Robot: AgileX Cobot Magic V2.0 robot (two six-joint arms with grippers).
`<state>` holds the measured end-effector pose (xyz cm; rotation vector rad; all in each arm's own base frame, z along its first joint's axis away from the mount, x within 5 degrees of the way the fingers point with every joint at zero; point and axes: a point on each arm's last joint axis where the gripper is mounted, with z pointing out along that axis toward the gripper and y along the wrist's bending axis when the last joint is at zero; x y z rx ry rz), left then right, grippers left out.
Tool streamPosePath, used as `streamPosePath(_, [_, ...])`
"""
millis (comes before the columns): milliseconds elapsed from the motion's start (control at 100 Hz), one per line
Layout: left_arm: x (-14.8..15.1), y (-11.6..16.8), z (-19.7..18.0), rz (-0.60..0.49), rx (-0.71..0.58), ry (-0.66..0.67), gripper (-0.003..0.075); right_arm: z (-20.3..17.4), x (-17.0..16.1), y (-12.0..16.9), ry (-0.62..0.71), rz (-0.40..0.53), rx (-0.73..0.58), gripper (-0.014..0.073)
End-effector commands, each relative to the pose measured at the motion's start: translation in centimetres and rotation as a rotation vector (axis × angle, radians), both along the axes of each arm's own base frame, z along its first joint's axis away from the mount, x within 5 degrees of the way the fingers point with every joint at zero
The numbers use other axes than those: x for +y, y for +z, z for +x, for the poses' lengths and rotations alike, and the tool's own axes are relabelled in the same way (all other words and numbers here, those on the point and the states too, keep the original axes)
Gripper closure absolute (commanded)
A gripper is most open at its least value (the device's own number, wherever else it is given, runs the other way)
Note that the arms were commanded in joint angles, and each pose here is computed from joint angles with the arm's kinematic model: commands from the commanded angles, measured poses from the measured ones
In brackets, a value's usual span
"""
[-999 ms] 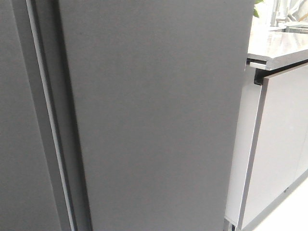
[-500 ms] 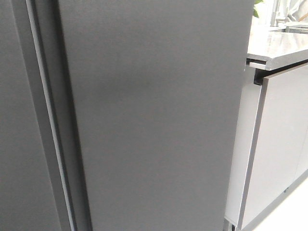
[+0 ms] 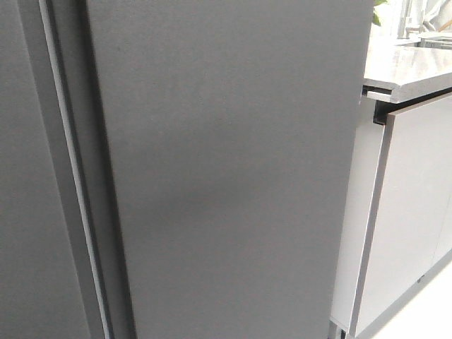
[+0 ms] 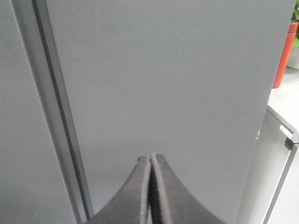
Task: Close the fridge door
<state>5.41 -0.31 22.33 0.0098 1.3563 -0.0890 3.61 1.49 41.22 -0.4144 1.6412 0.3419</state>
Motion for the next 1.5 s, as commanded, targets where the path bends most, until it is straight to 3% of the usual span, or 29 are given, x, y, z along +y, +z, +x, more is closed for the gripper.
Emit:
streamPosePath(0, [0.0,-0.5,0.0,-0.012,-0.047,-0.006,0.074,0.0,-0.1,1.2,-0.011,0.026,-0.078,0.0639])
streamPosePath(290, [0.0,-0.5,0.0,-0.012,-0.047,-0.006,0.074,0.0,-0.1,1.2,-0.013,0.025,-0.084,0.064])
streamPosePath(410, [0.0,-0.5,0.0,-0.012,-0.047,-0.006,0.074,0.2,-0.5,1.2,-0.056,-0.038,-0.112,0.064])
streamPosePath(640, [0.0,-0.5,0.0,-0.012,-0.047,-0.006,0.074,0.3,-0.8,0.0,-0.126,-0.059,-0.126,0.064])
streamPosePath(899, [0.0,-0.5,0.0,-0.012,-0.047,-0.006,0.074,0.7,-1.3,-6.0,-0.345,-0.049,-0.194,0.064])
streamPosePath(1179, [0.0,-0.5,0.0,-0.012,-0.047,-0.006,0.074,1.1,-1.3,-13.5,-0.401,-0.039,-0.192,0.0639])
streamPosePath(1489, [0.0,-0.5,0.0,-0.012,-0.047,-0.006,0.074,1.8,-1.6,-18.6,-0.498,0.051,-0.139,0.0639])
